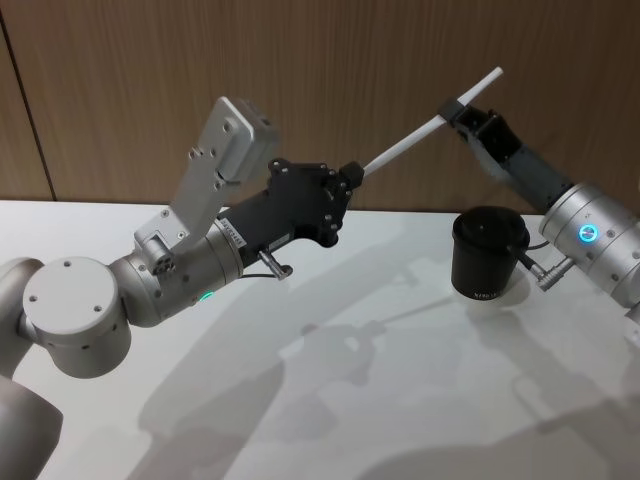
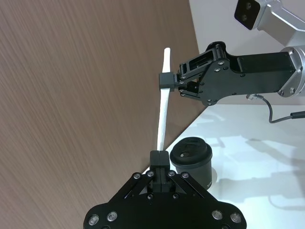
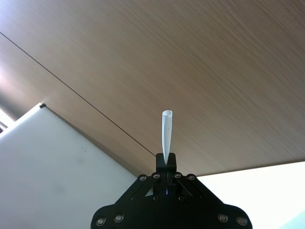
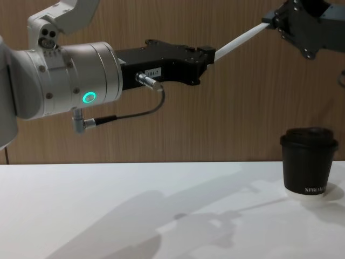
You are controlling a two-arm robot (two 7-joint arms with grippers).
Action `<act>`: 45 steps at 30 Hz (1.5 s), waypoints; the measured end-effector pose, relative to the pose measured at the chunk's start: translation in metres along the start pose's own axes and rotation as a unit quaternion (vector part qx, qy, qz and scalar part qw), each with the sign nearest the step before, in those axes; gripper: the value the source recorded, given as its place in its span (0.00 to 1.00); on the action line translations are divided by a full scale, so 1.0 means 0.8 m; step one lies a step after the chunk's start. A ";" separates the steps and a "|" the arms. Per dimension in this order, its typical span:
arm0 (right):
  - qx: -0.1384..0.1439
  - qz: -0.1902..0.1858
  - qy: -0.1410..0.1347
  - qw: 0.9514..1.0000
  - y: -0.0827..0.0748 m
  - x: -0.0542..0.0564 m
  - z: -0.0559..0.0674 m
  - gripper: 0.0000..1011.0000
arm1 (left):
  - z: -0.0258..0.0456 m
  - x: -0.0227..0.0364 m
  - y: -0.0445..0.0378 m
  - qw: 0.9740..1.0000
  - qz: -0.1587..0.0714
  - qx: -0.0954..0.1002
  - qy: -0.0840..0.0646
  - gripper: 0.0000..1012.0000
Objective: Pick up the straw with one hand, pass it to the other hand, and insert it into the cup.
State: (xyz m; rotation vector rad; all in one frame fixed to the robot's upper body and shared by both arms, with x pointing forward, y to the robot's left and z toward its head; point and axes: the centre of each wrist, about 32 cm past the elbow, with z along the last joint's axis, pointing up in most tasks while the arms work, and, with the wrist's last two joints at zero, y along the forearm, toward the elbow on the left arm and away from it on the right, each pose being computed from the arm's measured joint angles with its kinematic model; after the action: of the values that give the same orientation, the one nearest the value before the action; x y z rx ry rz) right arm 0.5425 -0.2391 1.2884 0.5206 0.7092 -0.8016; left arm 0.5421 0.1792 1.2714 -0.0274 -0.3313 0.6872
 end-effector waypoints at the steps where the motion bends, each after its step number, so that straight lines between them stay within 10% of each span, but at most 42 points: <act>1: 0.000 0.000 0.000 1.000 0.000 0.000 0.000 0.00 | 0.0000 0.0000 0.000 1.000 0.000 0.000 0.000 0.00; 12: 0.010 0.003 -0.015 1.000 -0.003 0.000 -0.001 0.00 | 0.0000 0.0000 0.000 1.000 0.000 0.000 0.000 0.25; 27: 0.023 0.014 -0.114 0.993 -0.010 -0.003 0.005 0.00 | 0.0000 0.0000 0.000 1.000 0.000 0.000 0.000 0.72; 37: 0.022 0.018 -0.199 0.980 -0.016 -0.005 0.015 0.00 | 0.0000 0.0000 0.000 1.000 0.000 0.000 0.000 0.99; 45: 0.018 0.021 -0.276 0.961 -0.023 -0.007 0.029 0.00 | 0.0000 0.0000 0.000 1.000 0.000 0.000 0.000 0.99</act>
State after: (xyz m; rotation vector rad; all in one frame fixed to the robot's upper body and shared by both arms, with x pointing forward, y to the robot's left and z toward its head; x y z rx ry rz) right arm 0.5341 -0.2627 1.3046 0.3192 0.1674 -0.8705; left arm 0.5421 0.1792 1.2714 -0.0274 -0.3313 0.6872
